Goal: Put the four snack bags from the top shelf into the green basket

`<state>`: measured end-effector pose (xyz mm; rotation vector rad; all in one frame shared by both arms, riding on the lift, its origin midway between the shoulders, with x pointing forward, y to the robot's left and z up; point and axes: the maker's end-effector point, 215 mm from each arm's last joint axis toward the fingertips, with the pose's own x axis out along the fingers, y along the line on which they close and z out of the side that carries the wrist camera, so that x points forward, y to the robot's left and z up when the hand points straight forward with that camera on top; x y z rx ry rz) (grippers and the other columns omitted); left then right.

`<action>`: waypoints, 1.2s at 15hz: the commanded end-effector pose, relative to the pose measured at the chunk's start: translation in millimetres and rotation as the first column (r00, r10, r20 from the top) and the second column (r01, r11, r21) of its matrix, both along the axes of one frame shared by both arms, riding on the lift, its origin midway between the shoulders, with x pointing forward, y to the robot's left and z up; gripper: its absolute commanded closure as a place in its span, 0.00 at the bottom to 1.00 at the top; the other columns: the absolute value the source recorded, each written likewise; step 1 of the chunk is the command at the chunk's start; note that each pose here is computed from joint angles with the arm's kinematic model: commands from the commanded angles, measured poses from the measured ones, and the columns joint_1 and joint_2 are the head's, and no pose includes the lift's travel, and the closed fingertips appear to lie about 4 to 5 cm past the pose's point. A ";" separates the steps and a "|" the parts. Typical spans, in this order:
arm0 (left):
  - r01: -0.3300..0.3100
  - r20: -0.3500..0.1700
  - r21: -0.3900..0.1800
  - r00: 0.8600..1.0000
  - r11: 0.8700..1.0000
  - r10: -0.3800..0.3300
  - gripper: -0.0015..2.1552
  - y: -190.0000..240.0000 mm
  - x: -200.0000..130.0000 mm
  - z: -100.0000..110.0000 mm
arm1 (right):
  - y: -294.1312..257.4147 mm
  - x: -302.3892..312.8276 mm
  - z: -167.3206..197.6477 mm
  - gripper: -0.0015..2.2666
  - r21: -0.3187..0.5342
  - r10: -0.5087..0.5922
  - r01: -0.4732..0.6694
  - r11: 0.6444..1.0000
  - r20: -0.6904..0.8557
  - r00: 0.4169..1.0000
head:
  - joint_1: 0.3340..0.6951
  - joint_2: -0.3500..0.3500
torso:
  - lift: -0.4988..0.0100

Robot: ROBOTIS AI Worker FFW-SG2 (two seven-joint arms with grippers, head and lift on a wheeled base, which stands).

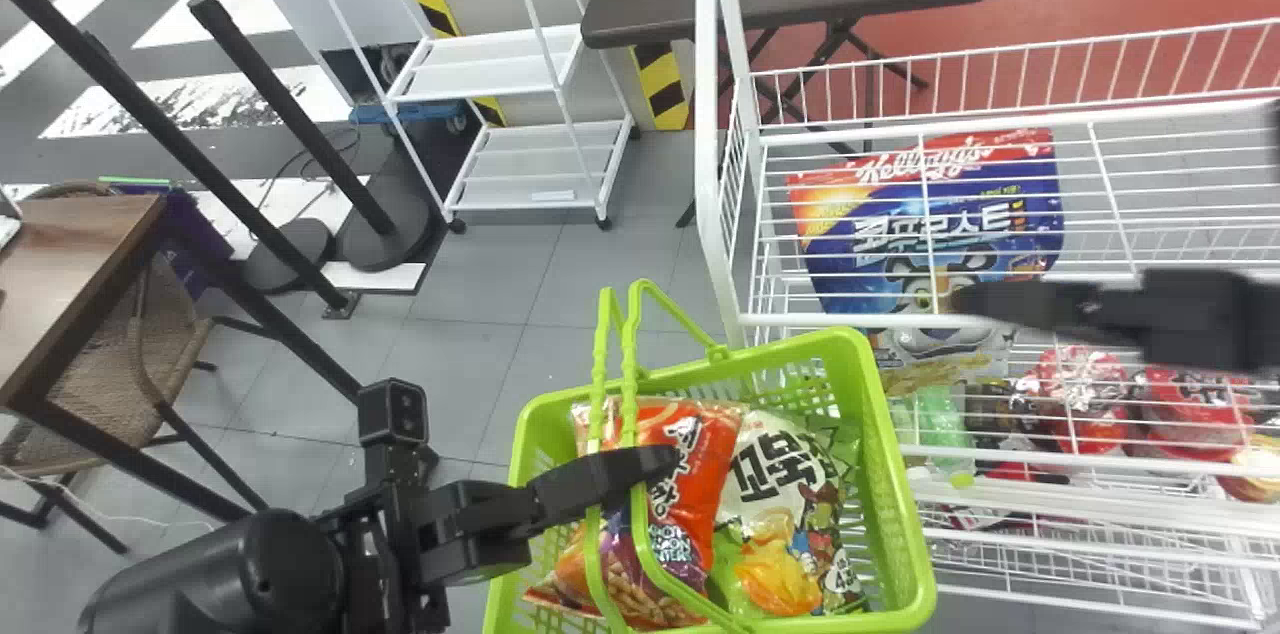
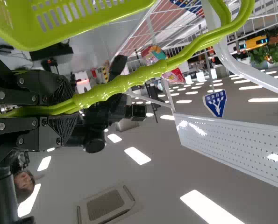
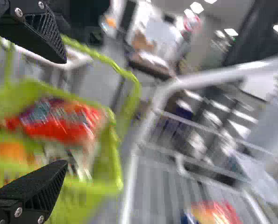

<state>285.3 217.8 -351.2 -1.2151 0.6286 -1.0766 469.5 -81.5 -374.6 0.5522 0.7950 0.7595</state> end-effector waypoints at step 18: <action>-0.001 -0.011 -0.008 1.000 1.000 0.001 1.00 3.2 0.1 -3.6 | -305.5 225.5 -3.0 0.21 -0.539 -0.417 0.627 0.563 0.469 0.778 | 1.00 0.23 | 0.98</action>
